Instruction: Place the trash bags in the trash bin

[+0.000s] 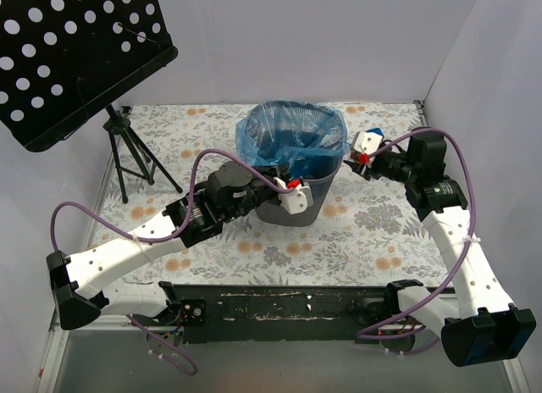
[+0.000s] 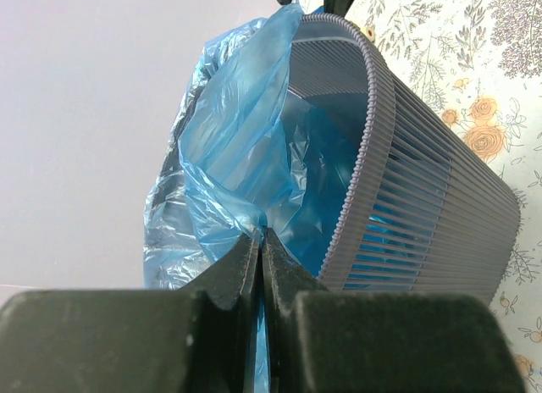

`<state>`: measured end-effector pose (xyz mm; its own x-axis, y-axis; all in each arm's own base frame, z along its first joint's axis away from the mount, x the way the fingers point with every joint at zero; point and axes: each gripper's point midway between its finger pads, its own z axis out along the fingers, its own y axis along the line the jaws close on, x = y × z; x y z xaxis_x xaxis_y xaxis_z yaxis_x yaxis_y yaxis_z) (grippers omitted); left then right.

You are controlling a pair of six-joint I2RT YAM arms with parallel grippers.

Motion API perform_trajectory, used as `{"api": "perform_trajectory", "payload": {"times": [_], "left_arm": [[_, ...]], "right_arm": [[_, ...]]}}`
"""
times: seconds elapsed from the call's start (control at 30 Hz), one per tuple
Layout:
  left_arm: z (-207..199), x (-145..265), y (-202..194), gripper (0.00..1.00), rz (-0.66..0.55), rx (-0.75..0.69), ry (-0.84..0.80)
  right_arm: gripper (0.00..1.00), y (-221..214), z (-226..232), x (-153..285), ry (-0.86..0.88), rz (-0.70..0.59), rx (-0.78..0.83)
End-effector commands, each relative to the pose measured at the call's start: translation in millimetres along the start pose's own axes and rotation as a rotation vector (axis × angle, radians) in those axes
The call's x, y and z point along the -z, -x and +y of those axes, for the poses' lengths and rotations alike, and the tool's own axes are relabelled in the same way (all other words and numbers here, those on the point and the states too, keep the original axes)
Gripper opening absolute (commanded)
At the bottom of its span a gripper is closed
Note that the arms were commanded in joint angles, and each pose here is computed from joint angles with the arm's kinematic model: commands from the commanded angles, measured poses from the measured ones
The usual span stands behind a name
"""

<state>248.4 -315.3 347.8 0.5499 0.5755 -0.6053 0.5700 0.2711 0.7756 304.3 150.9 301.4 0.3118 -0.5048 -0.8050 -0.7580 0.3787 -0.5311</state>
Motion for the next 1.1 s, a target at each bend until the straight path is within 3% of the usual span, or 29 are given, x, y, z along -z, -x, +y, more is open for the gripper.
{"api": "perform_trajectory", "payload": {"times": [0.0,0.1,0.2,0.27,0.47,0.7,1.07], "left_arm": [[21,7,20,0.0,-0.067,0.005,0.049],[20,9,20,0.0,-0.072,0.006,0.047],[19,9,20,0.0,-0.072,0.007,0.045],[19,10,20,0.0,-0.073,0.012,0.046],[12,18,25,0.0,-0.114,0.03,0.012],[-55,32,30,0.0,-0.205,-0.016,-0.264],[-123,18,-24,0.0,-0.083,0.001,-0.388]], "right_arm": [[0.51,20,-4,-8,0.009,-0.085,0.07],[0.48,21,-8,-10,-0.009,-0.1,0.07],[0.15,24,-6,-10,-0.006,-0.114,0.078],[0.03,20,-2,-7,0.001,-0.102,0.084],[0.01,0,18,12,-0.028,-0.032,0.172],[0.01,-31,45,17,-0.003,0.037,0.213],[0.01,-70,61,4,-0.008,0.072,0.17]]}}
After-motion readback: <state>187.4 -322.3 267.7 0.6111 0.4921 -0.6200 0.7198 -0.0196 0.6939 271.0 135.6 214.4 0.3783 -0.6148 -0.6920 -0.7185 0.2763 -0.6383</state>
